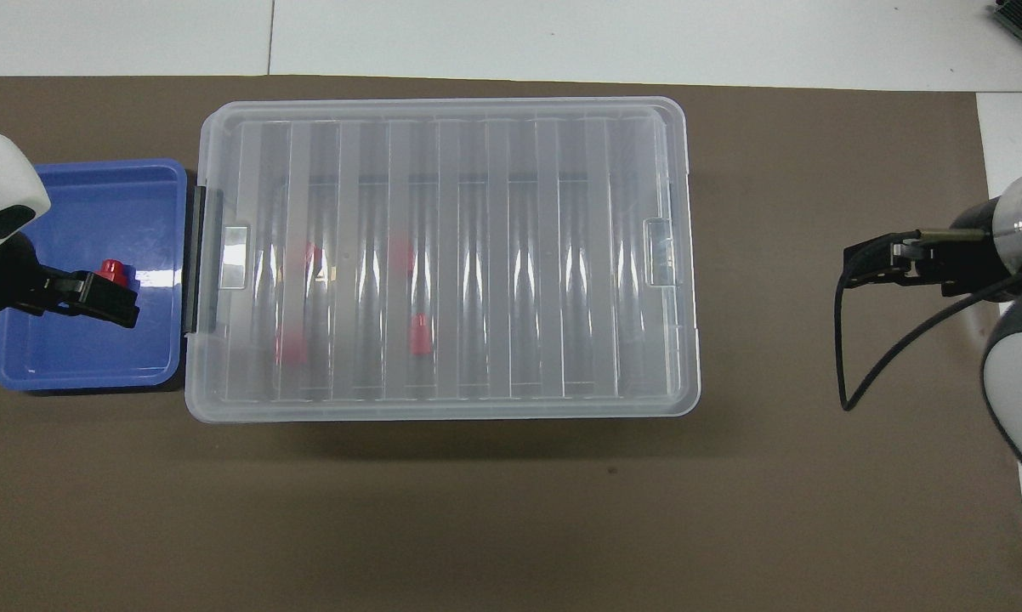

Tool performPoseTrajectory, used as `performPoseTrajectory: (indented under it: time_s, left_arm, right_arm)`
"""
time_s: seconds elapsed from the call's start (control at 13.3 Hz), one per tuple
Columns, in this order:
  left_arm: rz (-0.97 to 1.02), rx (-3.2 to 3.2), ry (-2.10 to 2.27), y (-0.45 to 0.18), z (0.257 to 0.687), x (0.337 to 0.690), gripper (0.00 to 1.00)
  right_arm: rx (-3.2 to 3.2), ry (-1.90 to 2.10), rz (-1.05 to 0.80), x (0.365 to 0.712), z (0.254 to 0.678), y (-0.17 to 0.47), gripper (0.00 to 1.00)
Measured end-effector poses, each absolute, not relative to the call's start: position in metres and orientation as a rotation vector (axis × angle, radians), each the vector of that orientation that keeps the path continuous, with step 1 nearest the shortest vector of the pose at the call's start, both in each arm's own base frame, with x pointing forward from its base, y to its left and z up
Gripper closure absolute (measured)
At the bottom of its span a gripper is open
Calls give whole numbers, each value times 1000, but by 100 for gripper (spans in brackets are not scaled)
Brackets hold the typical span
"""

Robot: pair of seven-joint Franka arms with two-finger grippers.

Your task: Place red block in blue tray from box

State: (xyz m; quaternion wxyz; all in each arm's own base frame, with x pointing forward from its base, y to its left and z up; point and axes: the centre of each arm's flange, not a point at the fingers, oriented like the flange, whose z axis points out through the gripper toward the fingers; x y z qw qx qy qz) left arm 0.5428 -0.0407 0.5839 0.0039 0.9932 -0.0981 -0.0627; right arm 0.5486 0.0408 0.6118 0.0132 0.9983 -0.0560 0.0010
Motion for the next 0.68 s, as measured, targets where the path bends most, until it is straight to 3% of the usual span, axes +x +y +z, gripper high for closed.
performPoseTrajectory:
  time_s: [0.68]
  left_arm:
    - [-196, 3113, -307, -41, 584, 543, 0]
  right_arm:
    - [3127, -198, -26, 545, 617, 36, 0]
